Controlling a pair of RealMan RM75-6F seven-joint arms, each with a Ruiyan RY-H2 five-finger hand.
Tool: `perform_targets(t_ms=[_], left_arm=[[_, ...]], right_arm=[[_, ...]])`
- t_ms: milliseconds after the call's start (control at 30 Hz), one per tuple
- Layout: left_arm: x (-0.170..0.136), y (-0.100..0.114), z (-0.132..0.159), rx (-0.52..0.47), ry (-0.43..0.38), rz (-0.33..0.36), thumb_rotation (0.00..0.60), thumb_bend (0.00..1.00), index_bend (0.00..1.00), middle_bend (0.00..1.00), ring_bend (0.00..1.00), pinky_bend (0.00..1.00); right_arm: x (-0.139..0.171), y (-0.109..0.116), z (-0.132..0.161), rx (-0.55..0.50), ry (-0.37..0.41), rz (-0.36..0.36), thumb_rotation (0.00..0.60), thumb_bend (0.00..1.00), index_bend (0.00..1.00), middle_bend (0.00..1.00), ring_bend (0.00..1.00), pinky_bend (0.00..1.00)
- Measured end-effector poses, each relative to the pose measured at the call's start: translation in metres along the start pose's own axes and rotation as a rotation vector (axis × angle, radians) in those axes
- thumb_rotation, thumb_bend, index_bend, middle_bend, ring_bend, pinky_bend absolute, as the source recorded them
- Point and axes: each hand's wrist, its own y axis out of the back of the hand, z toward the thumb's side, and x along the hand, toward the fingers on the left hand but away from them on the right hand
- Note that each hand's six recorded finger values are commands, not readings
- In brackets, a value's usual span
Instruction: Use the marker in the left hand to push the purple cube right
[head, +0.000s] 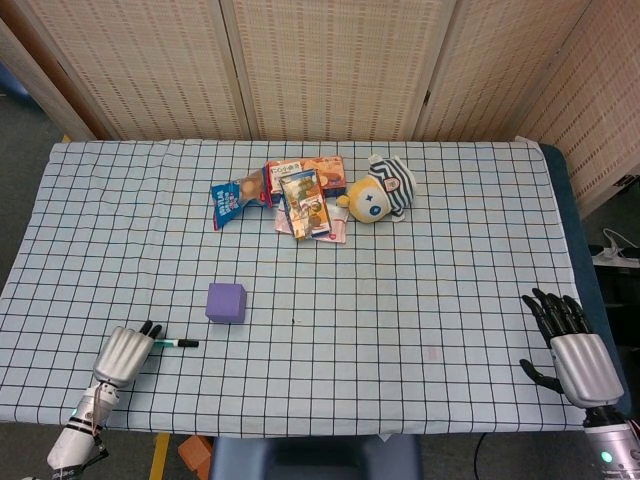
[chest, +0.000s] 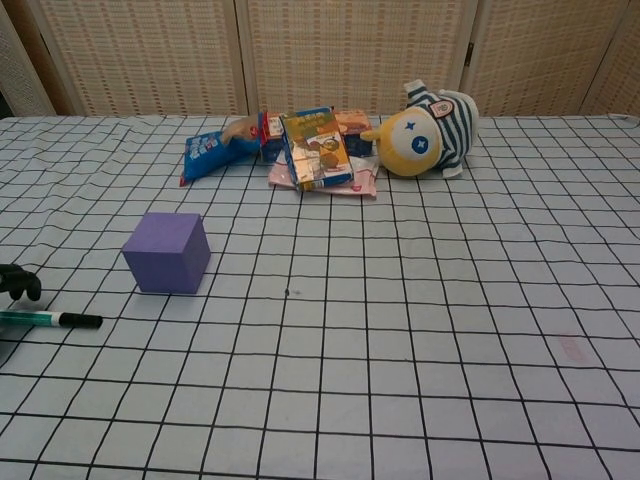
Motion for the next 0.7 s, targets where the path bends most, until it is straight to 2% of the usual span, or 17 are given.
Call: perform_targets(t_ms=[433, 700], left_arm=[[0.0053, 0.0019, 0.0073, 0.028, -0.008, 0.027, 0.6, 0.39, 0.42, 0.45, 0.95, 1.0], [0.0066, 0.0023, 0.0084, 0.035, -0.009, 0.03, 0.6, 0.39, 0.52, 0.55, 0.95, 1.0]], right_arm=[[-0.0002, -0.0021, 0.0007, 0.001, -0.003, 0.019, 0.6, 0.14, 0.0, 0.0, 0.0, 0.0], [0.0002, -0.0018, 0.0002, -0.002, -0.003, 0.022, 0.6, 0.14, 0.0, 0.0, 0.0, 0.0]])
